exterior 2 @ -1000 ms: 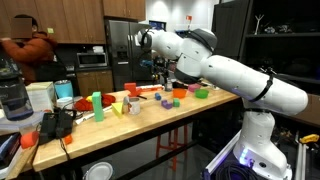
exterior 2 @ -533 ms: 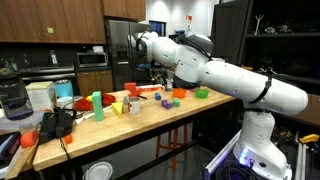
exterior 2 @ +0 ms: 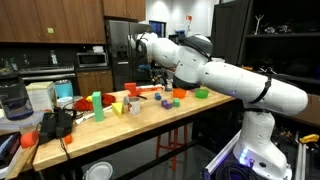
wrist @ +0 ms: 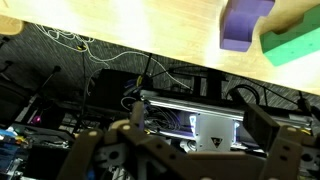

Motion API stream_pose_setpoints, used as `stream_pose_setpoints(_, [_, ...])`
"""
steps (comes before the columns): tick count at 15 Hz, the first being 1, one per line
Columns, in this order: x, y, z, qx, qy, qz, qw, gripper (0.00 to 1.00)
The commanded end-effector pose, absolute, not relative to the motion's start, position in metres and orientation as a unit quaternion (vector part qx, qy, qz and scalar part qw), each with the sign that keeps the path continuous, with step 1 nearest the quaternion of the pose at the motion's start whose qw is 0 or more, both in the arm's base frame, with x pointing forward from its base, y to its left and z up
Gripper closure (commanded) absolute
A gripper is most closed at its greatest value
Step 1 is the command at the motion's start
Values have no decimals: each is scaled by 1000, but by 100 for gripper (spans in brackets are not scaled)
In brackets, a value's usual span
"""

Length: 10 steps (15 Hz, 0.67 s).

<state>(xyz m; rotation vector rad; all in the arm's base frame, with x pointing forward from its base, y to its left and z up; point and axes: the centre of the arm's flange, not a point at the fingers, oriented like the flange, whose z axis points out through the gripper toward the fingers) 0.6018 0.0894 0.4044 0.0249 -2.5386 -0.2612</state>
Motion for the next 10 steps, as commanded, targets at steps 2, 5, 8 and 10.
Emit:
stream_pose_setpoints(2, [607,82,425,-10,-957,-41,288,0])
stream_pose_setpoints(5, [599,74,452,-44,-959,33,279,0])
stream_pose_setpoints(8, [592,70,478,-69,-960,91,256,0])
stream_pose_setpoints(10, [590,70,487,-83,-959,112,246,0])
